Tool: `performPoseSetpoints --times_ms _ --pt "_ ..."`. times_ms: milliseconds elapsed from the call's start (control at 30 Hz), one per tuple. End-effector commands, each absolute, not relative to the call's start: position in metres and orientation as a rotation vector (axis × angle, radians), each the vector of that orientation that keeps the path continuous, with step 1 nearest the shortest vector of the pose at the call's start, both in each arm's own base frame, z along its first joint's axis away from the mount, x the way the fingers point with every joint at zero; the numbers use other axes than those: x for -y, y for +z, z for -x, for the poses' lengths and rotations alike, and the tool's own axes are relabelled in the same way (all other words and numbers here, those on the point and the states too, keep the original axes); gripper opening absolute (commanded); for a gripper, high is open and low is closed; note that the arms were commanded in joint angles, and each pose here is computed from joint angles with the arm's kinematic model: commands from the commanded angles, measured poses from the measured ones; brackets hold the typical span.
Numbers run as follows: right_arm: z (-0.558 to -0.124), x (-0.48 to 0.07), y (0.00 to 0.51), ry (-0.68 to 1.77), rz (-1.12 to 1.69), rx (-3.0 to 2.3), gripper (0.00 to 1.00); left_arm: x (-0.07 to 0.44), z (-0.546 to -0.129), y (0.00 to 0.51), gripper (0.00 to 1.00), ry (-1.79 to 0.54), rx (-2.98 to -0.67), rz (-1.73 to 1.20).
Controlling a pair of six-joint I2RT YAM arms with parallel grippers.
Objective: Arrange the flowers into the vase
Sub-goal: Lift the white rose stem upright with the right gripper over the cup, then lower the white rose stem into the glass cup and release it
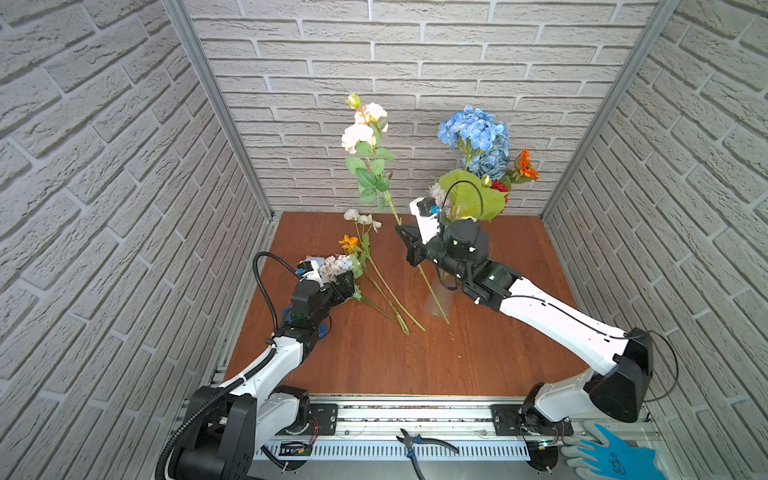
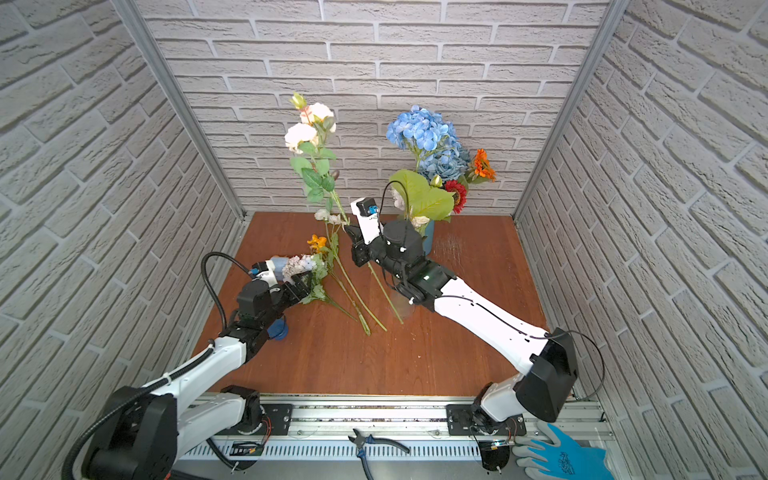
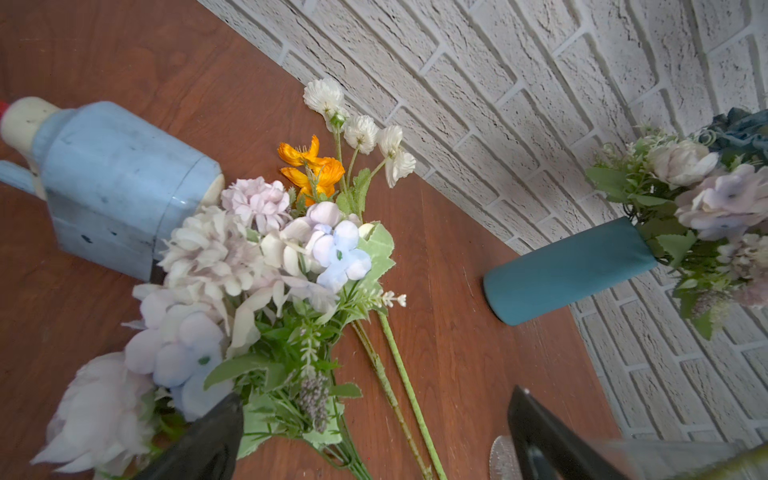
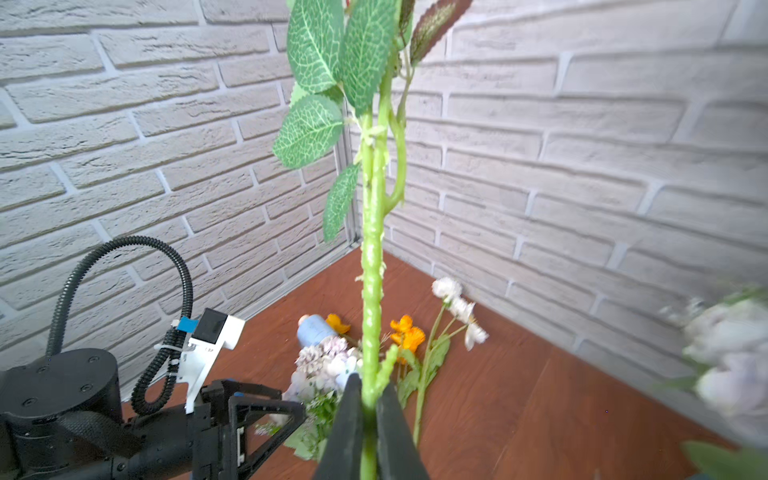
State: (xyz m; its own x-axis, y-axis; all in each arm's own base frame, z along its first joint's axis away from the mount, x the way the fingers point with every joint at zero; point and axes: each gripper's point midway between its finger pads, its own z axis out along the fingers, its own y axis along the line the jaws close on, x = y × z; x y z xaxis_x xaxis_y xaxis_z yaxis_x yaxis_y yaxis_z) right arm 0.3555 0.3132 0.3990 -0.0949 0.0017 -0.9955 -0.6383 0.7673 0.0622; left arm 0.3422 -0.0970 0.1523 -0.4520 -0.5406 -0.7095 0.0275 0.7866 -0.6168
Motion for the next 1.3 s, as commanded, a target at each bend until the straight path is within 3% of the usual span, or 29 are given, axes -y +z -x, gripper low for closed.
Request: performPoseSetpoints --times_ms 0,233,667,1267 --pt "-0.345 -0.291 0.450 0.471 0.523 -1.404 0.05 0.114 -0.355 0.182 0.98 -0.763 -1.861 0.332" --pt "-0.343 -0.269 0.496 0.322 0.518 -1.209 0.06 0.139 -0.365 0.183 0.98 -0.797 -1.887 0.279" --pt "-0.368 -0.266 0.491 0.412 0.457 -0.985 0.06 0.146 -0.365 0.182 0.98 -0.775 -1.906 0.268" --pt "-0.366 -0.230 0.354 0.446 0.294 -1.258 0.06 0.146 -0.366 0.184 0.98 -0.758 -1.903 0.270"
